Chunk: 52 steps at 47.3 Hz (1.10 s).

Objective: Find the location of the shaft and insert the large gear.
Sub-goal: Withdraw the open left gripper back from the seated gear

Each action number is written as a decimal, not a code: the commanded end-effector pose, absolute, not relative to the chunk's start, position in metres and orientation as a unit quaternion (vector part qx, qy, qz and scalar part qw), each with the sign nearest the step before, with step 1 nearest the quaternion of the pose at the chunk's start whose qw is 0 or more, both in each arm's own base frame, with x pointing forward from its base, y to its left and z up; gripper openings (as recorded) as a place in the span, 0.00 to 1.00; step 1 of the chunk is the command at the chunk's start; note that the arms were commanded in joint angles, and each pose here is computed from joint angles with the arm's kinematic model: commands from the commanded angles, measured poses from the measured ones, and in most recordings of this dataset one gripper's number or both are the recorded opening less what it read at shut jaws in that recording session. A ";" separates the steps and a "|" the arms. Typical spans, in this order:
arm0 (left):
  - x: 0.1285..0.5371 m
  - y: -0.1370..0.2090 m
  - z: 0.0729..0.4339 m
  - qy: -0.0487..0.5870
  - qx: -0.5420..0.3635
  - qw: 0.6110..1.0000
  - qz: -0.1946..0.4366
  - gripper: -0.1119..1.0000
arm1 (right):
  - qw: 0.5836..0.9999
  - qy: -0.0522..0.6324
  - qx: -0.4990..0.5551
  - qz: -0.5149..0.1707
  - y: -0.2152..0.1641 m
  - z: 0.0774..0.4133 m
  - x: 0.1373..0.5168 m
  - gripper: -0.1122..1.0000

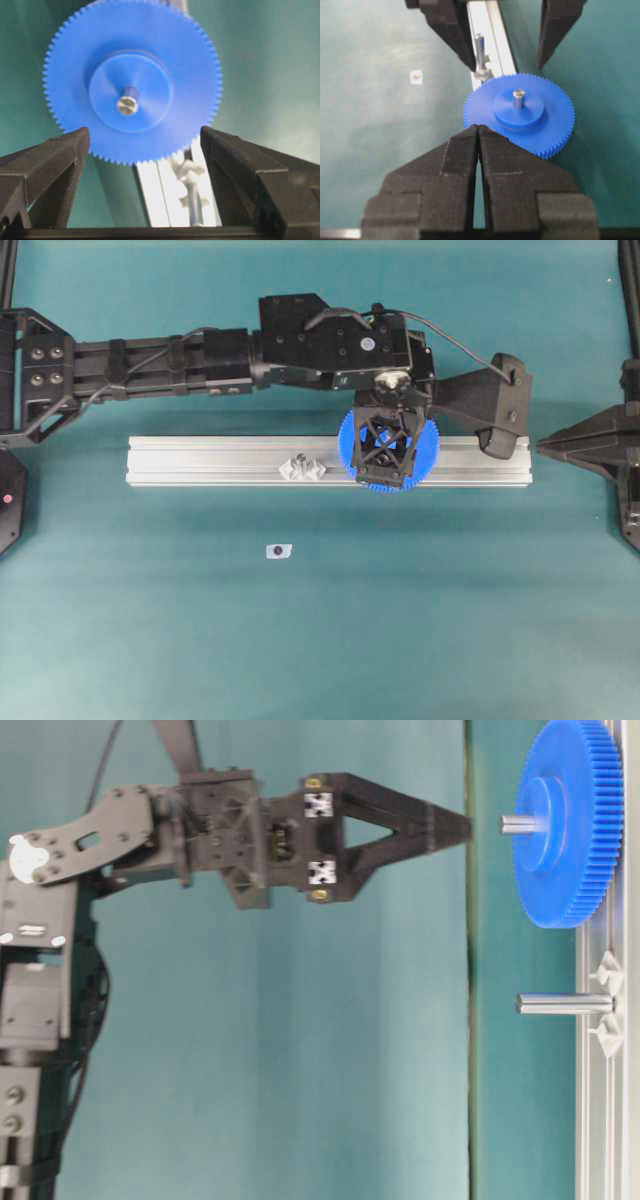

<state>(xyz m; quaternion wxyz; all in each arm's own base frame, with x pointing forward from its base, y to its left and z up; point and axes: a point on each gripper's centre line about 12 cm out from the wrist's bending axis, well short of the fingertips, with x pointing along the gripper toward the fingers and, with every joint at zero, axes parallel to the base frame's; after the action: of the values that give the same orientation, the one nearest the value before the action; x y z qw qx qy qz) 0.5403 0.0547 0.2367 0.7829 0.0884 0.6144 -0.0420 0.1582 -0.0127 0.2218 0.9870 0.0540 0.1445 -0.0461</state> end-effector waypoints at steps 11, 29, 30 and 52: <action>0.533 0.055 0.291 0.560 0.082 0.824 -0.020 0.86 | 0.988 0.138 0.058 -0.047 -0.013 0.227 0.160 0.12; 0.528 0.054 0.301 0.554 0.077 0.829 -0.016 0.86 | 0.988 0.137 0.058 -0.047 -0.013 0.228 0.160 0.12; 0.528 0.054 0.301 0.554 0.078 0.829 -0.016 0.86 | 0.988 0.137 0.058 -0.047 -0.013 0.228 0.160 0.12; 0.528 0.052 0.303 0.551 0.079 0.830 -0.017 0.86 | 0.988 0.136 0.058 -0.047 -0.013 0.229 0.160 0.12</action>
<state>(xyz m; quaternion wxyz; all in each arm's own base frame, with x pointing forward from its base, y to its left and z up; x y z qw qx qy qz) 0.5353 0.0542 0.2652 0.8083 0.0735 0.5837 -0.0220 0.1582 -0.0127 0.2218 0.9870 0.0540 0.1445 -0.0461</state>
